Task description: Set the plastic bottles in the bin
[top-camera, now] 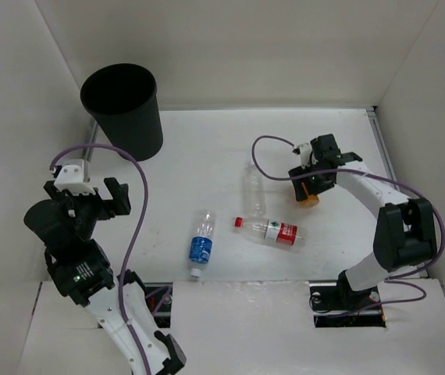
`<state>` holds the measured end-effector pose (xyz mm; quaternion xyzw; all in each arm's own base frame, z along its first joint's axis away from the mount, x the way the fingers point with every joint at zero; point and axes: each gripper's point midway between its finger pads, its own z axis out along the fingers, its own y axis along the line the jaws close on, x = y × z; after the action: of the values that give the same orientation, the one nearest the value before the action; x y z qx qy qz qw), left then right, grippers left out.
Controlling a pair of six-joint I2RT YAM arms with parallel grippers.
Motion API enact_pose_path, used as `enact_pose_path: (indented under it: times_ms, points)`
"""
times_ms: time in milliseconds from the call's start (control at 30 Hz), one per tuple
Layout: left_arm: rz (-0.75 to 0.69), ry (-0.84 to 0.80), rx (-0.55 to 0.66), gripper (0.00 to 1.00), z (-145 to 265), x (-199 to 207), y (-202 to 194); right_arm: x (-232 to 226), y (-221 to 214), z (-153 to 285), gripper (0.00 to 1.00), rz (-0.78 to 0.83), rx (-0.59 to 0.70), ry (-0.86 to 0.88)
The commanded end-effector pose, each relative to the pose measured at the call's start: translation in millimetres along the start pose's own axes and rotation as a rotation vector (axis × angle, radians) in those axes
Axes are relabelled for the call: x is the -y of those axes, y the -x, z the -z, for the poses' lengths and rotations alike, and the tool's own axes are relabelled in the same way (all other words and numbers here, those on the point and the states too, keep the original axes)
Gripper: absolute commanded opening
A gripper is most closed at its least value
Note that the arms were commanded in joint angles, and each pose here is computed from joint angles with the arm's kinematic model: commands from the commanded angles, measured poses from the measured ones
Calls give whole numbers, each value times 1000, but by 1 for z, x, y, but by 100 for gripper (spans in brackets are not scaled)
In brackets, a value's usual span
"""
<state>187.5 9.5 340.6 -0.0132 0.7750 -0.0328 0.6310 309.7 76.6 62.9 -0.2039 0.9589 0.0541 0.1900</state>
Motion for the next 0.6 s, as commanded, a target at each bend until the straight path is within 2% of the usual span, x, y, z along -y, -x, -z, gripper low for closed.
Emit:
enact_pose_path:
  times_ms: [0,133,300,400,567]
  points:
    - [55,-36,23,100,-12,0,14,-22,85,75,10,40,307,31]
    - [205,-147,2,100,-35,11,21,-59,140,157,2,93,511,115]
    - [345,-419,-45,100,-68,51,30,-133,170,252,2,216,715,398]
    - [367,-666,-73,100,-77,99,41,-171,169,292,2,246,756,603]
    - [392,-974,-92,100,-72,170,71,-207,161,331,2,250,709,881]
